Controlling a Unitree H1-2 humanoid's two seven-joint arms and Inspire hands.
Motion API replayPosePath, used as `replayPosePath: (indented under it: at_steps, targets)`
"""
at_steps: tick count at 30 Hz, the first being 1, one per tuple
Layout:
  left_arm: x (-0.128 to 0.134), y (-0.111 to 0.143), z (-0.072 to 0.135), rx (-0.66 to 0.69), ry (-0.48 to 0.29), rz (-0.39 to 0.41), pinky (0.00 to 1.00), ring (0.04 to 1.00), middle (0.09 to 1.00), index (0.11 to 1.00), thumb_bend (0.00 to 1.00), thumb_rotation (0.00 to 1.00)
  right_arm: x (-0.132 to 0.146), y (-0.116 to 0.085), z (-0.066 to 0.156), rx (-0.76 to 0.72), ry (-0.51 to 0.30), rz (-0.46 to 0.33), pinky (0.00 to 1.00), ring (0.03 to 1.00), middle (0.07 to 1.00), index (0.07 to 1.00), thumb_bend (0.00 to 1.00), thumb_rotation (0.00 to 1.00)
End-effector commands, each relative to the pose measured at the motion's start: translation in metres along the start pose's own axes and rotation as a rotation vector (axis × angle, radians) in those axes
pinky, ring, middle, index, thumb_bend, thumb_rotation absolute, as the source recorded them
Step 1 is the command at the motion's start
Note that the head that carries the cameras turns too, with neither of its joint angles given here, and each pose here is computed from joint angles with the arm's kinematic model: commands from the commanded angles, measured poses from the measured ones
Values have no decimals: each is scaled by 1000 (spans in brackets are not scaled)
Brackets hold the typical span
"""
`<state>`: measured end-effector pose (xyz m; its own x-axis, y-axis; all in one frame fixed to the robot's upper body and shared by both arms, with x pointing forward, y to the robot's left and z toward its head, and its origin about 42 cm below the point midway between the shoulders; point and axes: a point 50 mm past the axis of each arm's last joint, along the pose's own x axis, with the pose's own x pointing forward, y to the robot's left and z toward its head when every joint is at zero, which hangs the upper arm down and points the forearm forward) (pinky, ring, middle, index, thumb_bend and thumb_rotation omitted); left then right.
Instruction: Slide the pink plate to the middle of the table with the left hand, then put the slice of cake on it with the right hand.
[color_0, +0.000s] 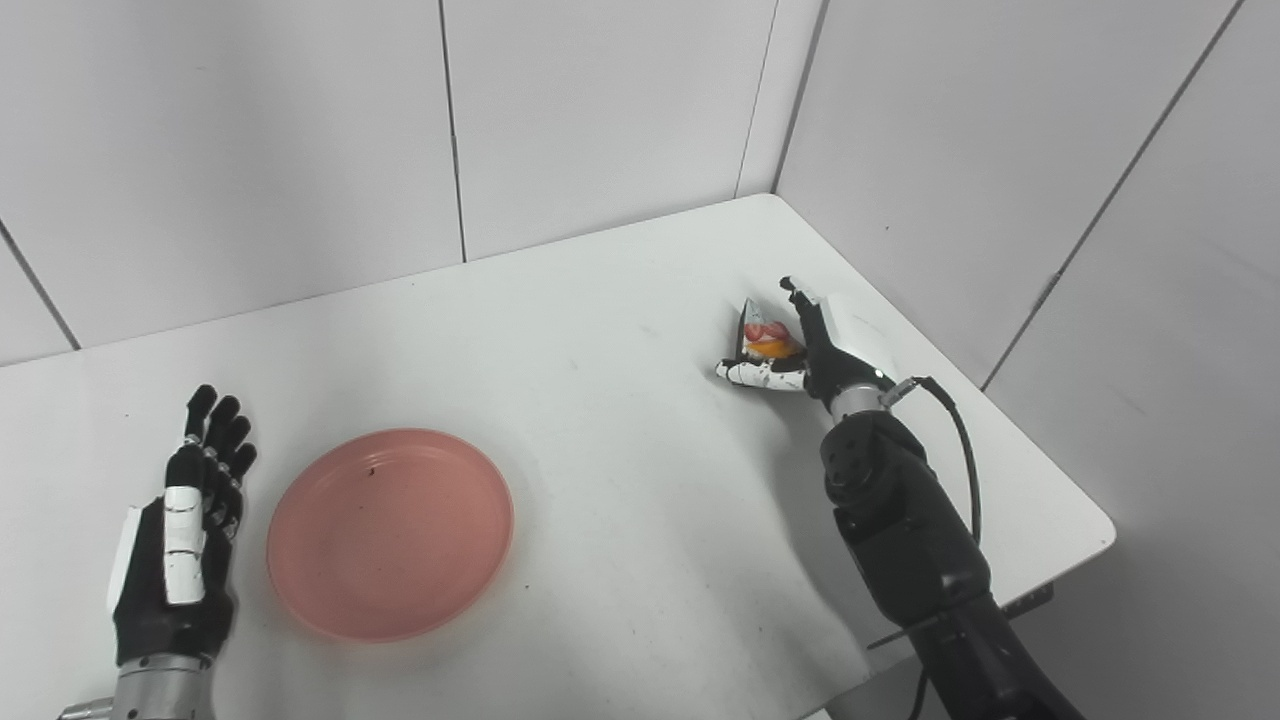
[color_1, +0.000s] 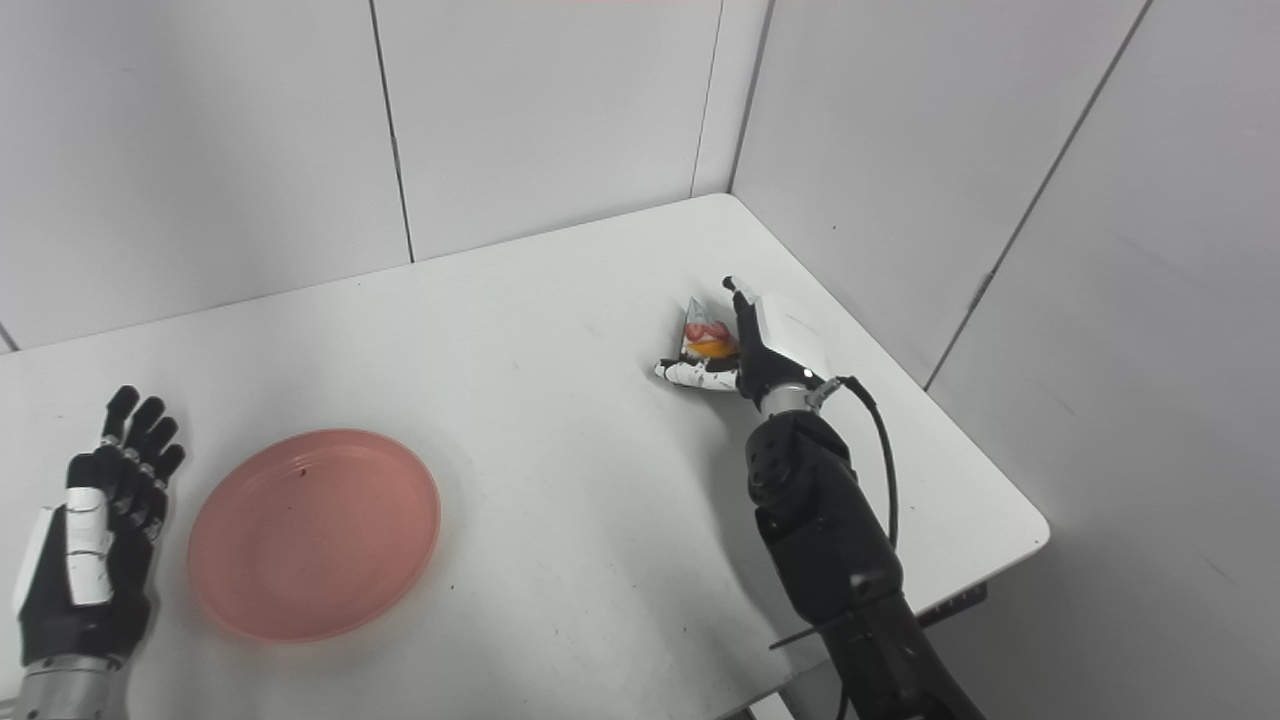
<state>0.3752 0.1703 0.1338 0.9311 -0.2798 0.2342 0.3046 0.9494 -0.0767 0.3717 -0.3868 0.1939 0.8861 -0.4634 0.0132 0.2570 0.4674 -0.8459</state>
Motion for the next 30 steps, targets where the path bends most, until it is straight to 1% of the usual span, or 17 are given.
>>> replayPosePath:
  at_steps: [1,4,6,8,9,10,12,13,14,15,16,18,19,21,24,30]
  targets:
    - [-29,5,-27,-10,91,26,1000,1000,1000,1000,702,1000,12,-17,12,2,-71,-53,745,854,889,893,976,441]
    - [-29,4,-27,-7,88,23,1000,1000,1000,1000,708,1000,15,-9,12,16,-71,-16,725,841,890,889,986,415]
    - [-29,4,-27,-3,91,23,1000,1000,1000,1000,711,1000,15,-6,12,5,-72,-16,708,823,880,883,995,418]
    - [-29,4,-27,-8,91,21,1000,1000,1000,1000,717,1000,15,-5,12,-1,-84,-38,688,798,857,868,995,411]
    - [-29,4,-26,-13,91,20,1000,1000,1000,1000,707,1000,14,-5,13,0,-91,-50,667,772,823,835,949,339]
    - [-28,3,-25,-15,90,17,1000,1000,1000,1000,706,1000,15,-3,12,5,-96,-67,665,770,820,832,946,334]
    - [-28,3,-25,-14,91,12,1000,1000,1000,1000,702,1000,15,-1,10,15,-103,-98,637,723,776,798,923,288]
    - [-28,3,-25,-13,91,10,1000,1000,1000,1000,702,1000,15,0,10,18,-106,-113,592,678,733,757,881,236]
    - [-28,3,-25,-12,93,10,1000,1000,1000,1000,703,1000,14,1,9,30,-115,-145,556,639,696,722,844,185]
    - [-28,3,-25,-12,94,10,1000,1000,1000,1000,705,1000,14,2,8,46,-122,-172,502,575,635,621,706,133]
    - [-28,3,-25,-12,95,8,1000,1000,1000,1000,703,1000,13,2,9,63,-133,-196,466,532,569,566,617,84]
    - [-29,2,-24,-13,97,2,1000,1000,1000,1000,695,1000,12,3,8,77,-154,-229,418,477,488,525,545,17]
    - [-28,1,-23,-18,96,2,1000,1000,1000,1000,694,1000,12,4,8,80,-158,-237,413,471,480,521,538,11]
    - [-28,-1,-22,-21,96,6,1000,1000,1000,1000,682,1000,12,3,8,82,-160,-242,359,425,453,518,526,1]
    - [-28,-3,-21,-16,96,6,1000,1000,1000,1000,680,1000,12,2,7,74,-156,-243,331,402,440,521,524,0]
    - [-31,-10,-18,-16,96,5,1000,1000,1000,1000,689,1000,8,-5,7,76,-167,-256,321,392,429,526,523,0]
